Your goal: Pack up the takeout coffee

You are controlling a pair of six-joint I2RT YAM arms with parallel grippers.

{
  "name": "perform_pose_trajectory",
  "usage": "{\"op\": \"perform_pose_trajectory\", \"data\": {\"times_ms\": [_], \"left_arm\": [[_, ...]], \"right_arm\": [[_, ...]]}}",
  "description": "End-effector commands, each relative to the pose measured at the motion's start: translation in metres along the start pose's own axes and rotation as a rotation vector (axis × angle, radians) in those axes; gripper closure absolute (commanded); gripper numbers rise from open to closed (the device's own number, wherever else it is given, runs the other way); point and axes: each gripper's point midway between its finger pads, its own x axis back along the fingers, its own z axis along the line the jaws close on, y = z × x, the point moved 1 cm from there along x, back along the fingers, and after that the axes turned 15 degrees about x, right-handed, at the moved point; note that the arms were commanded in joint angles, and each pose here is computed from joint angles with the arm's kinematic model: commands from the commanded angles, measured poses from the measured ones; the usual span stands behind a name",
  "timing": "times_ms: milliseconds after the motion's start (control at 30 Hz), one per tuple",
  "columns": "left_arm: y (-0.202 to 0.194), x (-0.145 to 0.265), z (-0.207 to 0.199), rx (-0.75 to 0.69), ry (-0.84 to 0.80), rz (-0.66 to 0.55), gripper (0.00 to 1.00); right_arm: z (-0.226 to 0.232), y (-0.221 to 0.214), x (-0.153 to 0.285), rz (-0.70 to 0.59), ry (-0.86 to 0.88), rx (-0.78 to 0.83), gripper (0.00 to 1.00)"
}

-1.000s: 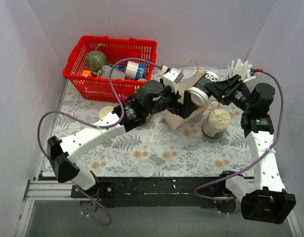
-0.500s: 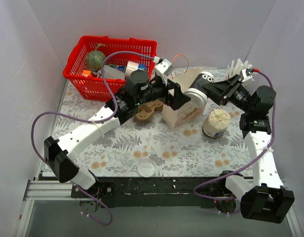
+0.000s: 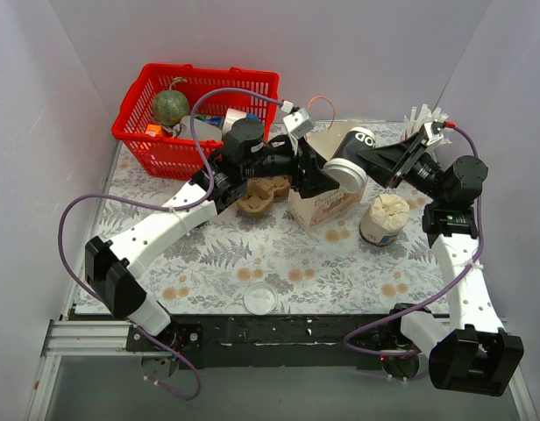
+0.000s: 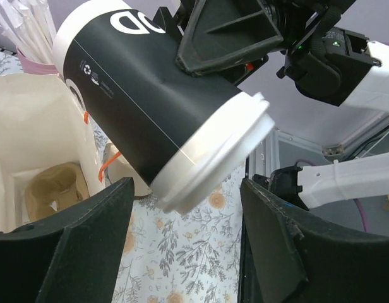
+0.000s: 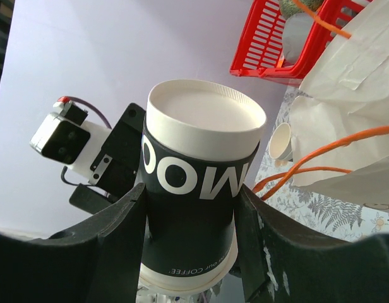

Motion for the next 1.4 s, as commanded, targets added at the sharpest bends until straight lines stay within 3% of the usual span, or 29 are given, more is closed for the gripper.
{"op": "perform_pose_trajectory", "data": {"times_ms": [0,333,400,433,567,733,900,933,967,1100,1367], "left_arm": [[0.019,0.007,-0.012,-0.025,-0.062,-0.014,0.37],[0.023,0.007,-0.014,0.013,-0.072,-0.029,0.64],[0.022,0.008,-0.015,0.036,-0.076,-0.033,0.70],[0.021,0.009,-0.017,0.058,-0.082,-0.035,0.79],[0.016,0.012,-0.020,0.098,-0.100,-0.052,0.99],[0.017,0.017,-0.029,0.128,-0.133,-0.078,1.00],[0.032,0.019,-0.016,0.247,-0.020,-0.175,1.00],[0.034,0.020,-0.015,0.256,-0.011,-0.189,1.00],[0.035,0.021,-0.014,0.270,0.003,-0.202,1.00],[0.045,0.027,0.009,0.330,0.152,-0.280,1.00],[0.050,0.035,0.019,0.362,0.253,-0.315,1.00]], "right_arm": [[0.018,-0.007,-0.001,0.033,0.076,0.047,0.63],[0.013,-0.010,-0.002,0.030,0.066,0.045,0.62],[0.007,-0.008,-0.003,0.026,0.027,0.043,0.52],[0.006,-0.007,-0.004,0.026,0.018,0.054,0.51],[0.004,-0.004,-0.005,0.017,0.013,0.076,0.47],[0.001,-0.005,-0.006,0.023,0.006,0.068,0.41],[-0.007,-0.006,-0.007,0.018,-0.017,0.051,0.23],[-0.009,-0.005,-0.007,0.013,-0.024,0.049,0.11],[-0.011,-0.005,-0.007,0.013,-0.034,0.040,0.07],[-0.014,-0.006,-0.006,-0.002,-0.045,0.026,0.04],[0.000,0.004,-0.004,-0.057,0.013,0.033,0.02]]}}
